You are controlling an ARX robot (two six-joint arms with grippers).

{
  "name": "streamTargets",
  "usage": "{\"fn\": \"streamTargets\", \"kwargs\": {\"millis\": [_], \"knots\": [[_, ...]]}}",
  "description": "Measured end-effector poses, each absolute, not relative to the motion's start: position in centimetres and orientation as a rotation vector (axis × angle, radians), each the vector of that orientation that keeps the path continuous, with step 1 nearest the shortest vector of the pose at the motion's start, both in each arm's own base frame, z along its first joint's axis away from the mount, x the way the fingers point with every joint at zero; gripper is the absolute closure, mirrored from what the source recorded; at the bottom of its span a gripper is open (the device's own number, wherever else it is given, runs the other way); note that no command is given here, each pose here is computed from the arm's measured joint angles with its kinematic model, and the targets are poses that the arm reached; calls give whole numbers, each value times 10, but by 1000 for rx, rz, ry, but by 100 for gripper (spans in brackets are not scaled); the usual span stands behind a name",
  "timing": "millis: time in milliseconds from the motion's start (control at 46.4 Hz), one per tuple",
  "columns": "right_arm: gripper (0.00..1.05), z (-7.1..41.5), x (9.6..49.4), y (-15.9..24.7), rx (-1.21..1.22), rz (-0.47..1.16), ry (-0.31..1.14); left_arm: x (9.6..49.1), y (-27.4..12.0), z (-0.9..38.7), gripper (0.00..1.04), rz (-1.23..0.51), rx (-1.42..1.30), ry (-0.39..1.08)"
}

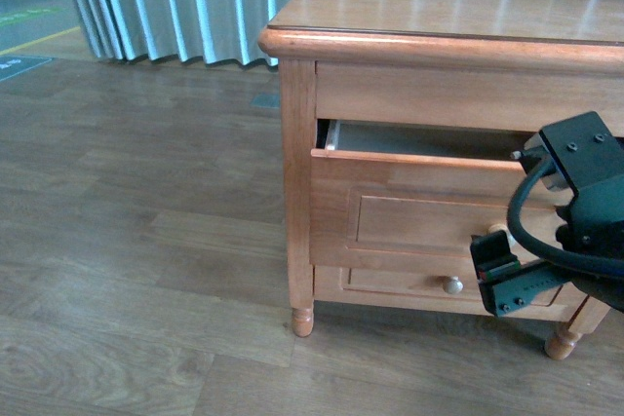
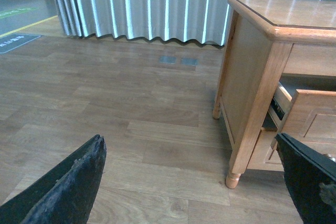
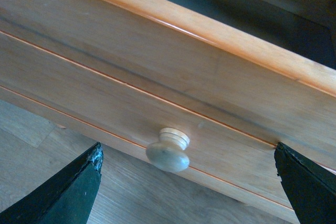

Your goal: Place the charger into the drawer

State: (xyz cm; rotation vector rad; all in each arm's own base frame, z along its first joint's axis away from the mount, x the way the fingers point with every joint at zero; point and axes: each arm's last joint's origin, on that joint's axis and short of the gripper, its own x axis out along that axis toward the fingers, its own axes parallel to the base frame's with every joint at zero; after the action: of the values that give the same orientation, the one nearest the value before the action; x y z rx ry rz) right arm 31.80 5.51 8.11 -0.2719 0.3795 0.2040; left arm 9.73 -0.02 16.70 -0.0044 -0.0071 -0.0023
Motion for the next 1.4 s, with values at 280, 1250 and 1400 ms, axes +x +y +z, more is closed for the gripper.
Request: {"fn": "streamTargets", "kwargs": {"millis": [280,1250,1400], "knots": [[8,85,365,74,-260,192,322,97,0,167,6,-2,-4,-7],[8,141,281,27,-138,216,261,97,0,167,6,-2,-4,-7],[8,164,241,1,-84,195,241,97,0,167,6,-2,-4,-7]]}}
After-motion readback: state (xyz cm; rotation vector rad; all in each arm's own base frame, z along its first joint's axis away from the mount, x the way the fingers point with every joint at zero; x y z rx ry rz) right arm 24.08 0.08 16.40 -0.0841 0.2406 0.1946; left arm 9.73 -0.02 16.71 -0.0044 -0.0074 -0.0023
